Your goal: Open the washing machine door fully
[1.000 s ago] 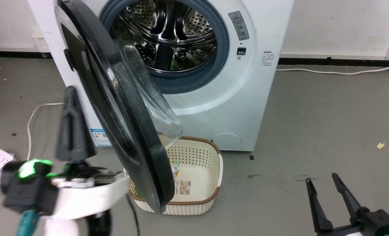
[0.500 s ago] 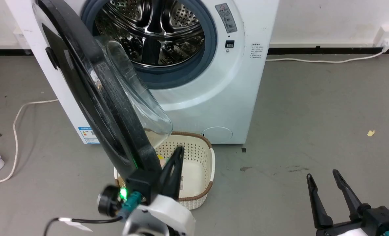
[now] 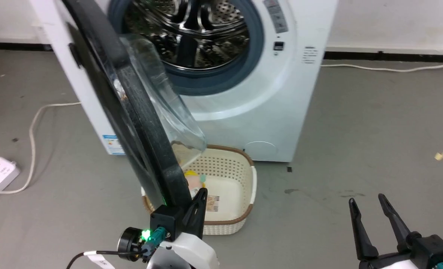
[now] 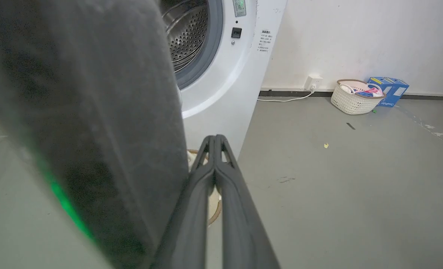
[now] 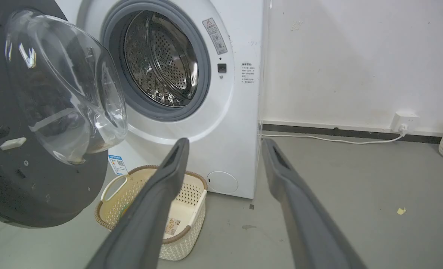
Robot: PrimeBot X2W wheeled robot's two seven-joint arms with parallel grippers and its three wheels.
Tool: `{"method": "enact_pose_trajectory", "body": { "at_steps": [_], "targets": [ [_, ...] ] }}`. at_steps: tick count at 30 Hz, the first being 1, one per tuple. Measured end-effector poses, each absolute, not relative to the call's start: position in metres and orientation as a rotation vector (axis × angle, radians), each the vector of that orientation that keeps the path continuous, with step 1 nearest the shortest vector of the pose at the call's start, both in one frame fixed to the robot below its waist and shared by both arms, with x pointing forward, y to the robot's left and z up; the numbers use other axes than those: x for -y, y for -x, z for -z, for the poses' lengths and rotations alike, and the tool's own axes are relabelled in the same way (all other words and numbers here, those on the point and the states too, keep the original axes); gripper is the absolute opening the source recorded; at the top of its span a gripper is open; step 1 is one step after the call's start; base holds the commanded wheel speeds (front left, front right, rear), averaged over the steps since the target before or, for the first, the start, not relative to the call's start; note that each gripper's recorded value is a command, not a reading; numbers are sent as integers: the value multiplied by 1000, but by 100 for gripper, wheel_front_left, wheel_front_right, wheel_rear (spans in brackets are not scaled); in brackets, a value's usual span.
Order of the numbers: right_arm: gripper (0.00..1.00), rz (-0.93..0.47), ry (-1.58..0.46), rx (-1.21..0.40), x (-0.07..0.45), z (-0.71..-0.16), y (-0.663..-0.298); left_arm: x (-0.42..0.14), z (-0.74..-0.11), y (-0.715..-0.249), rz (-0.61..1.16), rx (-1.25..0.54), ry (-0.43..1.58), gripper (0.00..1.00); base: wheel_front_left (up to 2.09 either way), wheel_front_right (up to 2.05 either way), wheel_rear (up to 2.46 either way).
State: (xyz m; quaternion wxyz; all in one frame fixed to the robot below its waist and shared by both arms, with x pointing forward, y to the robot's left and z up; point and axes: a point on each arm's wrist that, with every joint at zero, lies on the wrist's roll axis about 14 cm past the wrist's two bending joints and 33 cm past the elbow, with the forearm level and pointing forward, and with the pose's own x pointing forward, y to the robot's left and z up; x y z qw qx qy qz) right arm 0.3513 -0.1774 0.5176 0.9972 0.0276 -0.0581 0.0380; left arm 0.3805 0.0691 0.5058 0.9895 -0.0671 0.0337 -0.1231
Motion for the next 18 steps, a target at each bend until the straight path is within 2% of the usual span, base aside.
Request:
{"method": "enact_pose_trajectory", "body": {
  "at_steps": [9,18],
  "targets": [
    [100,-190,-82,119,140,-519,-365,-109,-506,-365,128,-47,143,0,0,0,0],
    [100,-377,-102,111,77,-519,-380,-202,-515,-336,-129,-3,103,0,0,0,0]
  ]
}}
